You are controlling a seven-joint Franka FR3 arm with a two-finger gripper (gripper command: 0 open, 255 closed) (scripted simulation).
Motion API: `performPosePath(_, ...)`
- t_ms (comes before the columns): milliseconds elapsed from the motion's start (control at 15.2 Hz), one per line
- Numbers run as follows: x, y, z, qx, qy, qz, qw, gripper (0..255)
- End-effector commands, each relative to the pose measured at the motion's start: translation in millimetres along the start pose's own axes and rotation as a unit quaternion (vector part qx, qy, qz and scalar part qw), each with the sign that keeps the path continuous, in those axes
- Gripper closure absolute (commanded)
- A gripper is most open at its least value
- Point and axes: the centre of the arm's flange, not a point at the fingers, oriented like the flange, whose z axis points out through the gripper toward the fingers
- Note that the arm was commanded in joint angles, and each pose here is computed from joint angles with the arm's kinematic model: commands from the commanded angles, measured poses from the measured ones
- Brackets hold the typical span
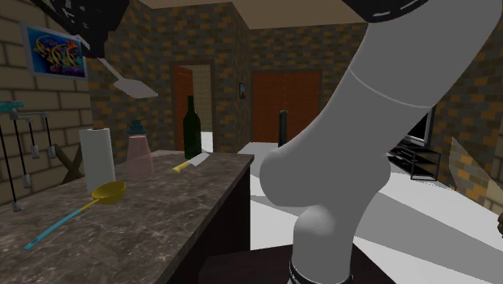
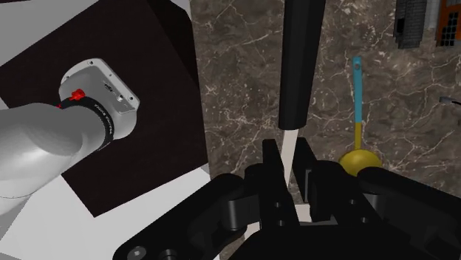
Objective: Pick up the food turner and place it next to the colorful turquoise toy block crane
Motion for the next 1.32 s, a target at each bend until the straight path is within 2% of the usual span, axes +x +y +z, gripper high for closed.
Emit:
performPosePath(0, -26, 0, 2, 0.0, 0.0, 0.001, 1.0, 255)
performPosePath(198, -66, -4, 5, 0.0, 0.0, 0.001, 1.0, 255)
performPosePath(1254, -61, -4, 89, 0.0, 0.0, 0.001, 1.0, 255)
